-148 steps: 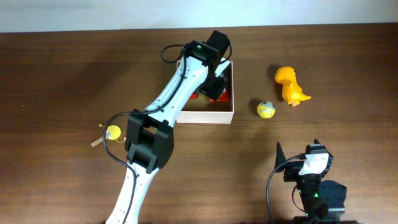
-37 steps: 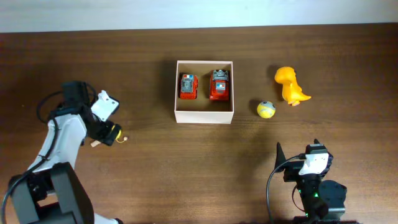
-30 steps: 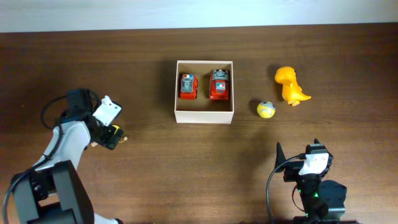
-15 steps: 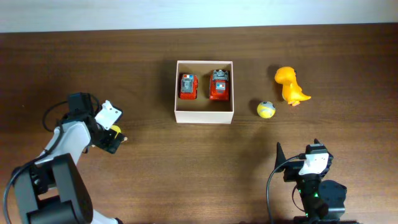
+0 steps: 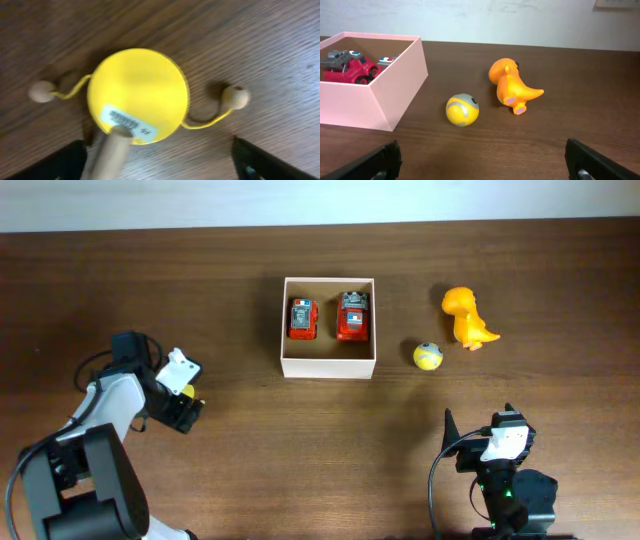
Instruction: Pack container
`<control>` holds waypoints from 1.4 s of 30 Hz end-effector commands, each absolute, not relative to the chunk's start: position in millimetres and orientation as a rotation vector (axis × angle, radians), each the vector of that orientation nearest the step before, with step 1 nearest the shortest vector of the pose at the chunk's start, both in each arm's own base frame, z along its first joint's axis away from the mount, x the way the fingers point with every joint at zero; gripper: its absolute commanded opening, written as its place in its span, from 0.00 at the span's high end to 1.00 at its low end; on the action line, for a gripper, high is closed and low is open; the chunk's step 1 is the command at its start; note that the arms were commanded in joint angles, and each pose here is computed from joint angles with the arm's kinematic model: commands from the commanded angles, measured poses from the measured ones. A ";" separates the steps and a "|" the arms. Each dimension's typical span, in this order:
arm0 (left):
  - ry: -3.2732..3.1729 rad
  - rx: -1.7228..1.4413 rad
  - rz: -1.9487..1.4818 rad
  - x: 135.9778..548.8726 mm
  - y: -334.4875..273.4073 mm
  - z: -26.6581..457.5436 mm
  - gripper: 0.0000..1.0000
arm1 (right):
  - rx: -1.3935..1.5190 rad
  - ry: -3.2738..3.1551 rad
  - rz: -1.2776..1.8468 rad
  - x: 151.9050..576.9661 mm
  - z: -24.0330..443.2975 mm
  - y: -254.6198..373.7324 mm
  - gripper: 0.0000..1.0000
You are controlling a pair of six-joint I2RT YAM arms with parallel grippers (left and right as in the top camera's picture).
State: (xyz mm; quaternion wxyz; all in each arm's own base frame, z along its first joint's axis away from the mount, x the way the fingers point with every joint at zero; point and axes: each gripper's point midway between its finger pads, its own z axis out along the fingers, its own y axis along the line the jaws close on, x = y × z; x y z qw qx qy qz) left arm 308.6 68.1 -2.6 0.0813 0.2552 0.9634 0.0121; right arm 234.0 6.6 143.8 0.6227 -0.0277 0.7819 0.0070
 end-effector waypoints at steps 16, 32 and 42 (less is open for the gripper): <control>2.866 0.669 -0.326 296.5 26.9 -15.6 0.51 | -0.080 1.792 0.022 233.8 142.6 9.2 0.01; 2.782 0.637 -0.425 308.7 13.2 -9.3 0.01 | -0.080 1.792 0.022 233.8 142.6 9.2 0.01; 2.755 0.640 -0.399 316.3 15.2 -8.5 0.01 | -0.080 1.793 0.022 233.8 142.5 9.2 0.01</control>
